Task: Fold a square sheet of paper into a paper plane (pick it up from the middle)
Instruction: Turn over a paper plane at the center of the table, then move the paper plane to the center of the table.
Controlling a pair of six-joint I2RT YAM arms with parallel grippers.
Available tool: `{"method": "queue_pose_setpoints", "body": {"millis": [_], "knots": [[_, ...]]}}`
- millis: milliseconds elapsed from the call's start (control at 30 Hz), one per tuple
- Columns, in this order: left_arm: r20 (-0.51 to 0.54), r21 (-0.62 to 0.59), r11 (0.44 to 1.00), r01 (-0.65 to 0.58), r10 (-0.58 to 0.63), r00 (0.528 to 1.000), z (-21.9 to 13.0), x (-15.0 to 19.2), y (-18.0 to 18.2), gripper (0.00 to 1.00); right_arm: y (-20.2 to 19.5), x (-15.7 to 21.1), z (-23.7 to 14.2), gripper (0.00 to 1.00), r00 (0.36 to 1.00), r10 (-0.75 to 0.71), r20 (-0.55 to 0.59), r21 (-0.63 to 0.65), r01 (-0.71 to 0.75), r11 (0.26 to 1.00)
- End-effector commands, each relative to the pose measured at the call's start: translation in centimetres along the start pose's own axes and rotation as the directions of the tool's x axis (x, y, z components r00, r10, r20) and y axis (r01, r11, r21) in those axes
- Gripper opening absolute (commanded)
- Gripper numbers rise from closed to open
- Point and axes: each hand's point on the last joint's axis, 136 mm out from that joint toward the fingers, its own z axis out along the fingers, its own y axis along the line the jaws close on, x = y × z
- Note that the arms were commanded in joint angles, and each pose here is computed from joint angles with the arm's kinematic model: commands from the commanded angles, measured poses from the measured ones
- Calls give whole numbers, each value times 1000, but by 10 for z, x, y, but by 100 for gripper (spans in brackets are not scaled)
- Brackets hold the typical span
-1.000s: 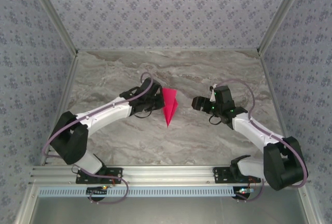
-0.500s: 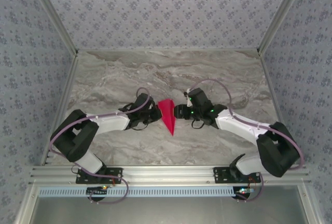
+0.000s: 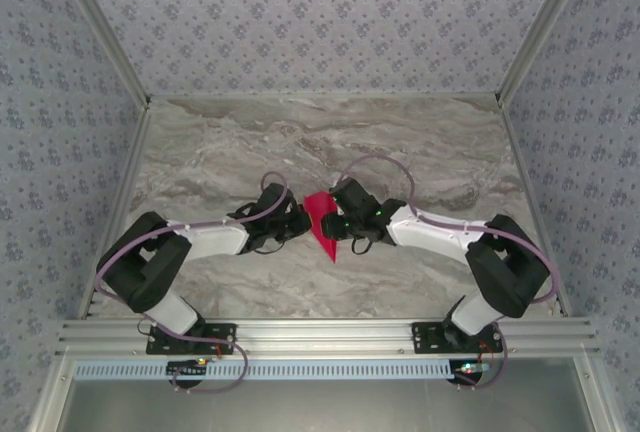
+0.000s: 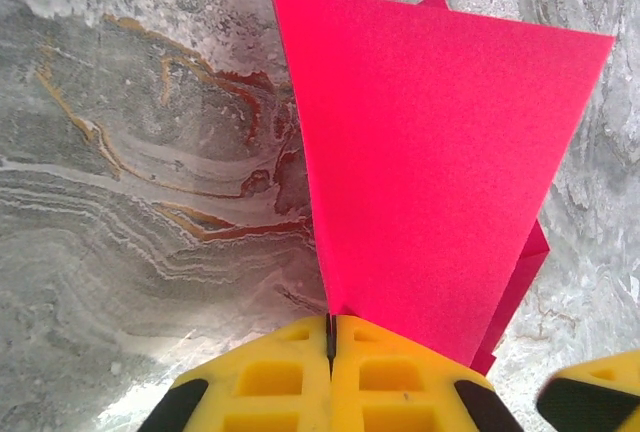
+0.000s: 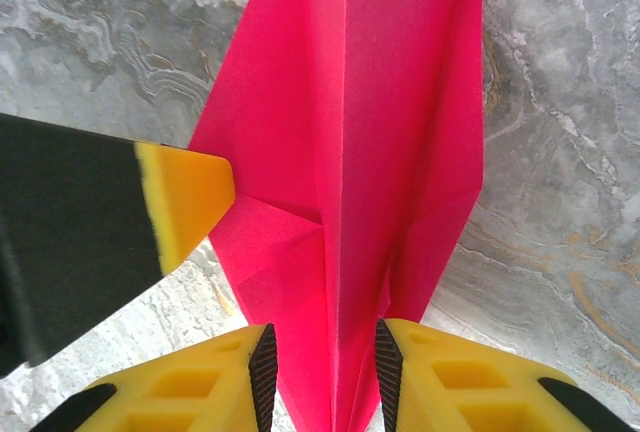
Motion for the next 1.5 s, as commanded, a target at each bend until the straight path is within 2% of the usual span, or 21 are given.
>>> {"method": "queue_pose_setpoints", "body": {"millis": [0, 267, 533, 700, 1100, 1367, 1467], "knots": [[24, 48, 999, -1, 0, 1000, -8, -7, -13, 0, -4, 1, 4, 35, 1000, -5, -22, 51, 6, 999], [20, 64, 998, -3, 2, 1000, -9, -7, -17, 0, 2, 8, 17, 37, 998, -5, -69, 14, 6, 1000], [10, 83, 997, -7, 6, 1000, -7, -5, -21, 0, 14, 13, 21, 46, 996, -1, -94, -67, -5, 998], [5, 92, 996, -9, 8, 1000, -8, -5, -23, 0, 16, 14, 23, 48, 995, 2, -98, -82, -10, 997], [-2, 98, 995, -13, 13, 1000, -8, -3, -24, 0, -1, 15, 29, 42, 994, 8, -112, 19, -6, 1000], [0, 88, 996, -12, 12, 1000, -8, -4, -22, 0, -9, 13, 28, 24, 995, 22, -102, 71, -15, 997], [0, 86, 996, -12, 12, 1000, -8, -4, -22, 0, -11, 13, 30, 21, 994, 26, -105, 87, -17, 996]]}}
